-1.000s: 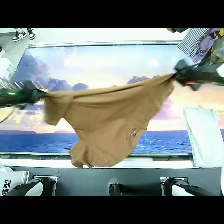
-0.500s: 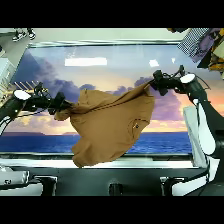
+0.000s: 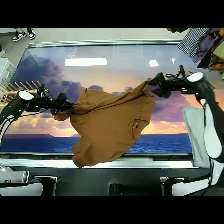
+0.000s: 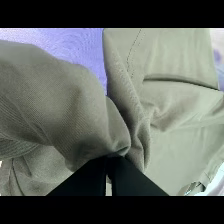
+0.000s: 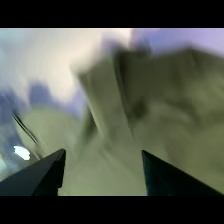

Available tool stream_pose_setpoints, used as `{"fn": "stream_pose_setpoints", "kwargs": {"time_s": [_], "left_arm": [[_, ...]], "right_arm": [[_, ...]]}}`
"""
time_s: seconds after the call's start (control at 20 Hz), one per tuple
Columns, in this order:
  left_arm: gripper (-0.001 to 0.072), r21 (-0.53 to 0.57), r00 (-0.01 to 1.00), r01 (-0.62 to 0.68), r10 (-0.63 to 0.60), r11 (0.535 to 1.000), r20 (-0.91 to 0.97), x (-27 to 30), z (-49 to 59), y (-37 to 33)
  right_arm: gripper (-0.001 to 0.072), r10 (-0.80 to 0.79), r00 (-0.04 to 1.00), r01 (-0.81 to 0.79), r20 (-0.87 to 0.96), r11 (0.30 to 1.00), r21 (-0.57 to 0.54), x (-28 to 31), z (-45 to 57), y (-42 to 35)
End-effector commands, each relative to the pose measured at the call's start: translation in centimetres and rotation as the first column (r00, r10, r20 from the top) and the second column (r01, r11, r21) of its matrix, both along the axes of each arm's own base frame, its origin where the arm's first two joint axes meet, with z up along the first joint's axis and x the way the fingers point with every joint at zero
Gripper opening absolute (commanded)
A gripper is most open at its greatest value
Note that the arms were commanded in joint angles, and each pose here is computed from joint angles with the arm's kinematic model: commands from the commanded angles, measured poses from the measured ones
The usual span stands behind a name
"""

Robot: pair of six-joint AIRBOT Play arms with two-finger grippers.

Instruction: Fold the clothes and pants, and hang the long-sleeved shirts on hangers.

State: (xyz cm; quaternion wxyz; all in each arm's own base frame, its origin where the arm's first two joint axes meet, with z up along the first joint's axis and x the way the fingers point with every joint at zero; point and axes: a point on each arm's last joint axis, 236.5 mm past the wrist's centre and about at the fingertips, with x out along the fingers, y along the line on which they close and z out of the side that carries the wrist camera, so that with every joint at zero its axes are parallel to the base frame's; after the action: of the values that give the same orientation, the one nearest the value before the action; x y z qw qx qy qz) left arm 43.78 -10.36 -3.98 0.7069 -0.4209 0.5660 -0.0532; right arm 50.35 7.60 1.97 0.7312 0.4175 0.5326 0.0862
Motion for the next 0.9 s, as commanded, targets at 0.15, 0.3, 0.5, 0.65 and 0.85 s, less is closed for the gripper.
{"fn": "stream_pose_setpoints", "kwargs": {"time_s": [0.15, 0.3, 0.5, 0.65, 0.85], "left_arm": [[0.0089, -0.008, 1.0, 0.015, -0.015, 1.0, -0.011, -0.4, 0.1, -0.3], [0.0088, -0.012, 1.0, 0.024, -0.024, 1.0, -0.02, -0.7, 0.1, -0.4], [0.0088, -0.013, 1.0, 0.023, -0.024, 1.0, -0.021, -0.7, 0.1, -0.4], [0.0089, -0.014, 0.999, 0.026, -0.026, 1.0, -0.023, -0.8, 0.1, -0.5], [0.0089, -0.015, 0.999, 0.028, -0.029, 0.999, -0.026, -0.8, 0.1, -0.5]], "right_arm": [[0.0556, 0.168, 0.958, -0.192, -0.233, 0.978, -0.082, -15.0, -1.9, -0.4], [0.0555, 0.193, 0.927, -0.215, -0.323, 0.976, -0.034, -22.7, -5.6, 3.4], [0.0552, 0.142, 0.924, -0.142, -0.355, 0.99, 0.025, -28.0, -9.0, 8.5], [0.0548, 0.149, 0.917, -0.157, -0.37, 0.988, 0.01, -29.8, -10.6, 11.1], [0.0545, 0.099, 0.93, -0.123, -0.355, 0.991, -0.045, -29.7, -11.3, 12.8]]}}
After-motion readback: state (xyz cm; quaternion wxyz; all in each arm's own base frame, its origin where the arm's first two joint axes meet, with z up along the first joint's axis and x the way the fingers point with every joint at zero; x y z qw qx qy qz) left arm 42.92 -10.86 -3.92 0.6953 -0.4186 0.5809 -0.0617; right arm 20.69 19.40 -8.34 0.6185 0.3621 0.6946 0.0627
